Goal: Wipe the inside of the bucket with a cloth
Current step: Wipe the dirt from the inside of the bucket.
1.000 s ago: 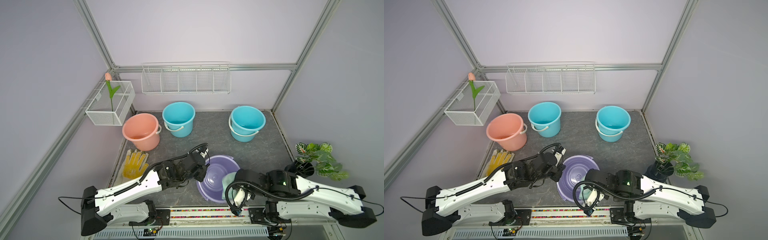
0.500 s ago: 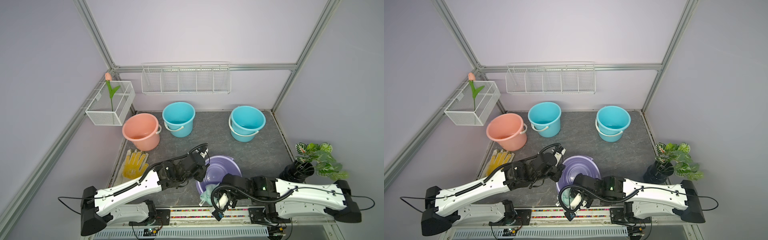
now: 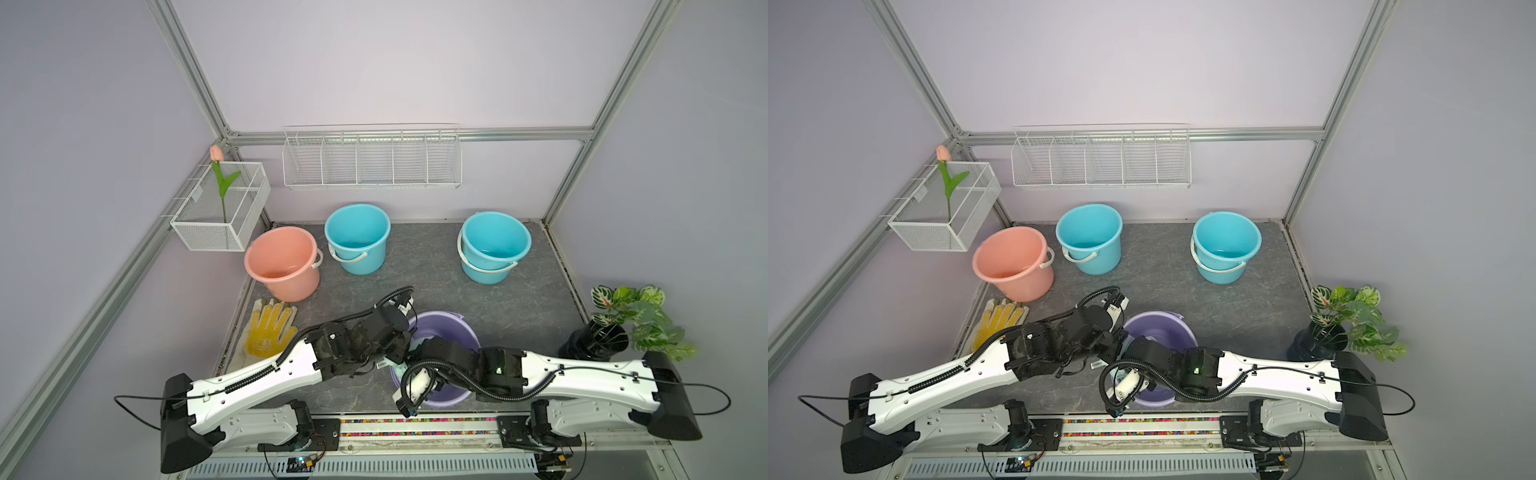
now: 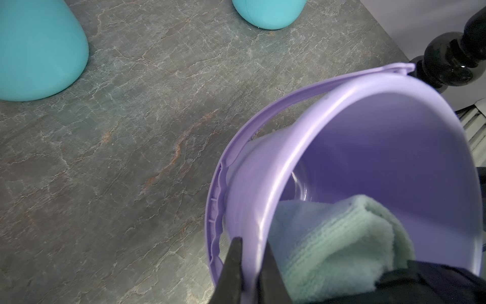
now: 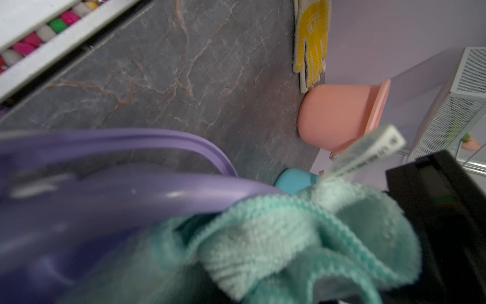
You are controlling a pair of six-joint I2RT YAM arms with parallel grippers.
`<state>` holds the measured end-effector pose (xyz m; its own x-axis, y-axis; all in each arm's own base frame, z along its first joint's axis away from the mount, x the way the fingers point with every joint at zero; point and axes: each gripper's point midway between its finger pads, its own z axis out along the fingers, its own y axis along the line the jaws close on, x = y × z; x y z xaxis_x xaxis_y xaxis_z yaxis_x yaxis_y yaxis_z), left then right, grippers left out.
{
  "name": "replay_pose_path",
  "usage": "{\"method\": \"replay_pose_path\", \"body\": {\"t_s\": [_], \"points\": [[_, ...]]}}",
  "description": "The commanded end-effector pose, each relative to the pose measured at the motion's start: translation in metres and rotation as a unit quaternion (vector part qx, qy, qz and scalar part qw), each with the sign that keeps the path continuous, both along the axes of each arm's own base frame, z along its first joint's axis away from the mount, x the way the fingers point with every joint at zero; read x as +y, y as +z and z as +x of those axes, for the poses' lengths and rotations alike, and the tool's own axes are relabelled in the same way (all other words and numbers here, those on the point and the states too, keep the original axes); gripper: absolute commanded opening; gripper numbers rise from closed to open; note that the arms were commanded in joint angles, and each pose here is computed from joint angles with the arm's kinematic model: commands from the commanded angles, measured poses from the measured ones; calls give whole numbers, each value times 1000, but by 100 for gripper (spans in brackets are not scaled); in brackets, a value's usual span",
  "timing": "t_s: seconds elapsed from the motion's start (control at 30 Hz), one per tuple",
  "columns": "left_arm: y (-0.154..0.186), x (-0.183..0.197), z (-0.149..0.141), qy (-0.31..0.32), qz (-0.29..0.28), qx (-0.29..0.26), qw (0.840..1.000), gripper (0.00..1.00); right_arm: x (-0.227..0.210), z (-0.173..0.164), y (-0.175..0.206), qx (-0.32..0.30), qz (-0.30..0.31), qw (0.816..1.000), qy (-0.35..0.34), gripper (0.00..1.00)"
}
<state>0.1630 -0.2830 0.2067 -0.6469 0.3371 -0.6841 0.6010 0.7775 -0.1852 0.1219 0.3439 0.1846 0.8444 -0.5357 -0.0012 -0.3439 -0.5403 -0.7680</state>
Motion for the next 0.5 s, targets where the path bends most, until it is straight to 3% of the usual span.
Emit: {"method": "replay_pose_path", "body": {"t_s": [0.0, 0.3, 0.47], "points": [[20, -12, 1, 2, -54, -4, 999, 0, 2, 15, 34, -57, 8, 998, 20, 7], [18, -11, -1, 0, -55, -1, 998, 0, -23, 56, 42, -116, -57, 991, 23, 7], [16, -10, -1, 1, -53, 0, 999, 0, -46, 79, 40, -128, -98, 987, -13, 7]]}}
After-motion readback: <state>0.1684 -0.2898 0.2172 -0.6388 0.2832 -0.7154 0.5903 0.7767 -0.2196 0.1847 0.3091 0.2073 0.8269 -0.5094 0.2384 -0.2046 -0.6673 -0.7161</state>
